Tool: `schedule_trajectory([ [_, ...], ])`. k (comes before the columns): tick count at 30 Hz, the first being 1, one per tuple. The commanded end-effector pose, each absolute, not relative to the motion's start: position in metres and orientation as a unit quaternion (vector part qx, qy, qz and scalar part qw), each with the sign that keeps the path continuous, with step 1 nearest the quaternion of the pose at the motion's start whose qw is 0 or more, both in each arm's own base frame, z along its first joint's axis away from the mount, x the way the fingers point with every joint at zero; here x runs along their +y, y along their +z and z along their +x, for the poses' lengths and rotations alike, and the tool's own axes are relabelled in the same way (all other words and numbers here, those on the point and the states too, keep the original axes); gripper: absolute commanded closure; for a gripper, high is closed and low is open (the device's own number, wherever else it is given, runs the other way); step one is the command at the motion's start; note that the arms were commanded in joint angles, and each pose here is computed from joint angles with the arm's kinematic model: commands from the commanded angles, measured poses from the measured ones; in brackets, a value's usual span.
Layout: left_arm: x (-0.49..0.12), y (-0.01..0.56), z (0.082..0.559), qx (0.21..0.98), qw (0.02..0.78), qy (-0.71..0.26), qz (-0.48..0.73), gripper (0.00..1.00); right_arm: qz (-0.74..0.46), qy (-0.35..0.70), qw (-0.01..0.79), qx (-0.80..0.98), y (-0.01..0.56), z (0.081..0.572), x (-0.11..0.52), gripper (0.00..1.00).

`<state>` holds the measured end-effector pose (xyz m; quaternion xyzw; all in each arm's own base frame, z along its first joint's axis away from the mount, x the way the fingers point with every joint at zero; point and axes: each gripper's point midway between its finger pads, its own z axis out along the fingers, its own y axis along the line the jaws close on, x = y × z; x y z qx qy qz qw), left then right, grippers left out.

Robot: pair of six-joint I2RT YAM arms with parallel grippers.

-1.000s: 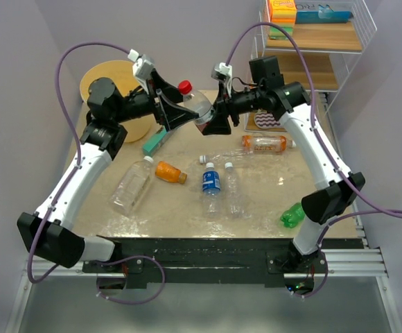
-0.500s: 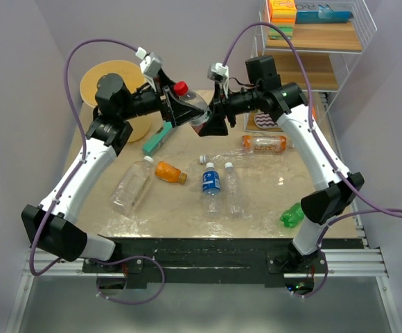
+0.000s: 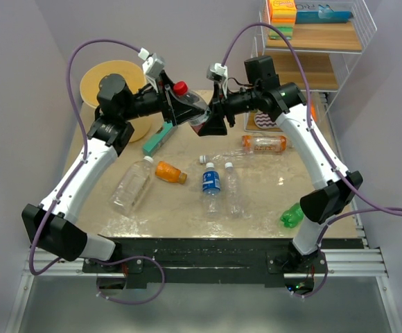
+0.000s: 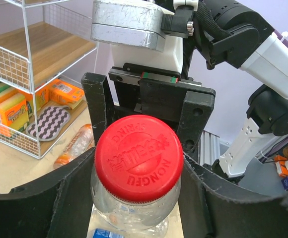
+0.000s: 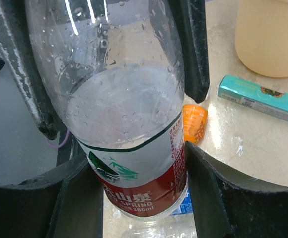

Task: Put the plastic bottles in the bin
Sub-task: Pick up the plastic bottle at the center of the board.

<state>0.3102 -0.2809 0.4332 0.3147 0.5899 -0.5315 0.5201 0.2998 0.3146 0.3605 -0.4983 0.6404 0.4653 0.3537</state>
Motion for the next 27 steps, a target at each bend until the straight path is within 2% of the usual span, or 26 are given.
schedule_trajectory([
  [1,-0.282,0.450,0.306,0.565,0.540,-0.531,0.327,0.44,-0.509,0.469,0.377,0.615,0.383,0.294,0.317,0.48],
  [3,-0.283,0.449,0.305,0.566,0.538,-0.532,0.327,0.51,-0.509,0.466,0.379,0.616,0.384,0.294,0.316,0.46],
  [7,-0.281,0.450,0.303,0.565,0.540,-0.531,0.327,0.75,-0.510,0.459,0.384,0.618,0.385,0.292,0.314,0.44],
  [10,-0.280,0.450,0.302,0.565,0.542,-0.530,0.326,0.86,-0.509,0.453,0.386,0.621,0.384,0.293,0.313,0.40],
  [16,-0.280,0.451,0.301,0.565,0.543,-0.529,0.326,1.00,-0.508,0.443,0.391,0.626,0.384,0.292,0.308,0.33],
  [27,-0.274,0.456,0.298,0.568,0.556,-0.513,0.324,1.00,-0.509,0.412,0.407,0.636,0.386,0.287,0.297,0.20],
])
